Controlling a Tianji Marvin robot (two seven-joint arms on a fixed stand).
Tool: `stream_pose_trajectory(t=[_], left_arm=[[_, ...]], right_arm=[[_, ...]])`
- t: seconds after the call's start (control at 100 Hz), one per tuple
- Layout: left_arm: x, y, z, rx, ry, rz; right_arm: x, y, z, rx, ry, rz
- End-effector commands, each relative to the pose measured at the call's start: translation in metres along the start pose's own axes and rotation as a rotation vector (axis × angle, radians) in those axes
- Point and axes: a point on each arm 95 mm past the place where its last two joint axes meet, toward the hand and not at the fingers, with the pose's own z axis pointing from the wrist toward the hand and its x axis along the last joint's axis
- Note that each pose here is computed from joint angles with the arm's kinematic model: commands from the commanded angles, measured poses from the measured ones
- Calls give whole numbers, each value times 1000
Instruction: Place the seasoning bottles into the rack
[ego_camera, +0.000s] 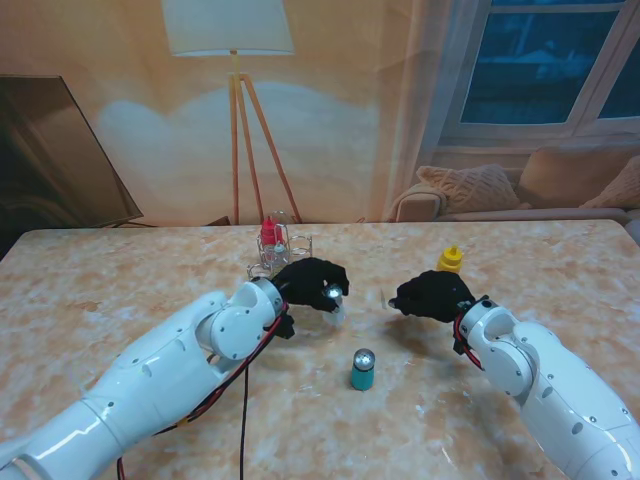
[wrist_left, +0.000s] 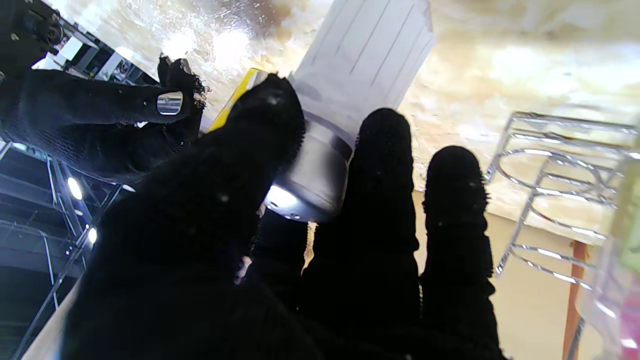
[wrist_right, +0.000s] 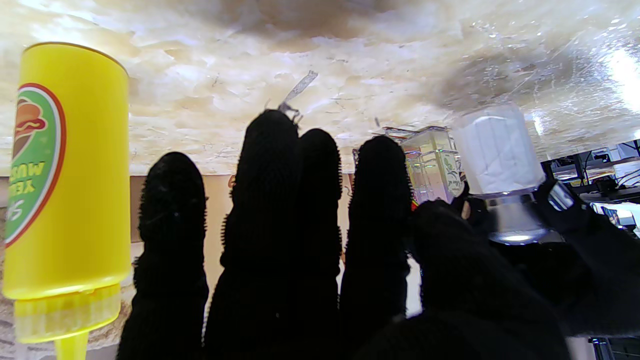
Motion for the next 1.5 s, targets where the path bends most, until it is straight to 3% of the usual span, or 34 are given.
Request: stream_pose_trajectory(t=[0.0,0.39,0.76,1.03,1.29,1.49], left_arm=[[-10,-7,-10,-9,-7,30],[-42,-36,-53,14,-56,200],[-74,-58,-76,138,-170,311],[-93,-67,-76,211,-245,357],[-109,-70,-60,293,-313,289],[-115,-70,-48,303,-324,217]], right_arm=[[3,-5,-1,19,3,3],[2,-5,0,24,-1,3],[1,-6,2,27,-3,6],[1,-6,2,28,-3,6],[1,-5,2,27,-3,6],[0,-5,2,29,-4,7]])
